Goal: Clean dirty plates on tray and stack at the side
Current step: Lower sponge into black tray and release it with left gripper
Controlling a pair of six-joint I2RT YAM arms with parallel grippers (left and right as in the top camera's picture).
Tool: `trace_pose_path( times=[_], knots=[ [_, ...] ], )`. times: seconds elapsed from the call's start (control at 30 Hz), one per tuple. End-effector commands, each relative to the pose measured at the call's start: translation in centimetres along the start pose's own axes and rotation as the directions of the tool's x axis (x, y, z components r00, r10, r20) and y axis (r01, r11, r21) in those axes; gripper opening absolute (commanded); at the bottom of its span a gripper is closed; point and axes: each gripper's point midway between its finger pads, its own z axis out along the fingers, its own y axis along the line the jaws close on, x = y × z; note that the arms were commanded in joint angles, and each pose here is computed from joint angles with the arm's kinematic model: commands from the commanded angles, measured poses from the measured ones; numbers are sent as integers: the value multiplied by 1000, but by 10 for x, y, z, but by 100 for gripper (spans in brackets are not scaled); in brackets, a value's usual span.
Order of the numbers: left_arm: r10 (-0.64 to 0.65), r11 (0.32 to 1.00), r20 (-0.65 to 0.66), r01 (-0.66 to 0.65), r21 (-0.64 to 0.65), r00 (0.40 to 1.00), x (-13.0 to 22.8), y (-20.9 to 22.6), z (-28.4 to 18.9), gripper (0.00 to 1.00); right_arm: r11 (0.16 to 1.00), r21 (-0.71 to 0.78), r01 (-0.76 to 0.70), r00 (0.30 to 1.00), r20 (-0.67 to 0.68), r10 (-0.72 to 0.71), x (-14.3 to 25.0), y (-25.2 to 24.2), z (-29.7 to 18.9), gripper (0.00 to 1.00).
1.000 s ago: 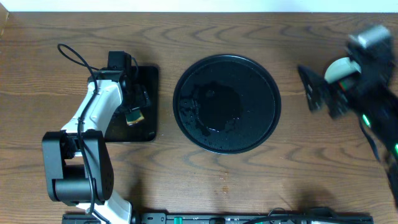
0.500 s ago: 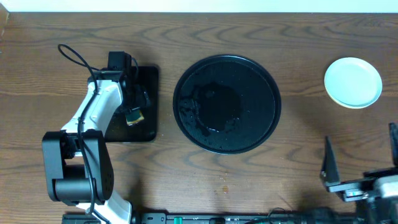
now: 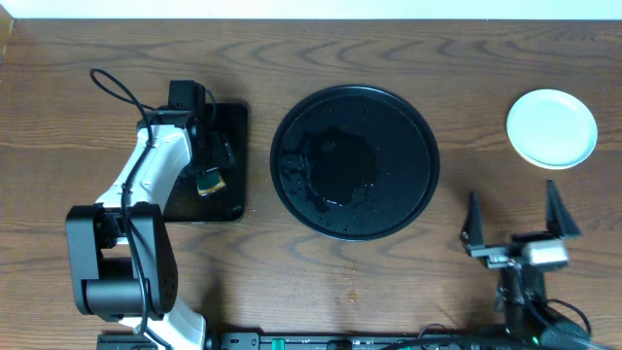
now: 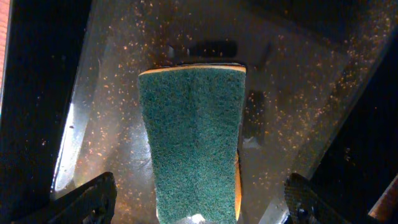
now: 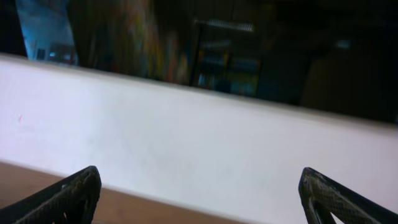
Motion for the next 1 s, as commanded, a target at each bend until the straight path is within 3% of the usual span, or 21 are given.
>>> trace_pose_path(
  times=[0.0,0.17,0.2,0.47,0.97],
  knots=[
    [2,1000,-12,-2,-15,1000,3,4,4,86,998,18,-65,996,-54,66,36,0,-3,99],
    [2,1000,-12,-2,-15,1000,3,4,4,86,997,11,-82,982,-171,82,78,5,-8,99],
    [2,1000,-12,-2,-15,1000,3,4,4,86,996,15,-93,966,-242,94,96,7,-12,99],
    [2,1000,-12,-2,-15,1000,3,4,4,86,994,31,-109,888,-446,112,146,11,-30,99],
    [2,1000,-12,-2,-15,1000,3,4,4,86,994,46,-103,888,-447,113,146,7,-30,99]
  ],
)
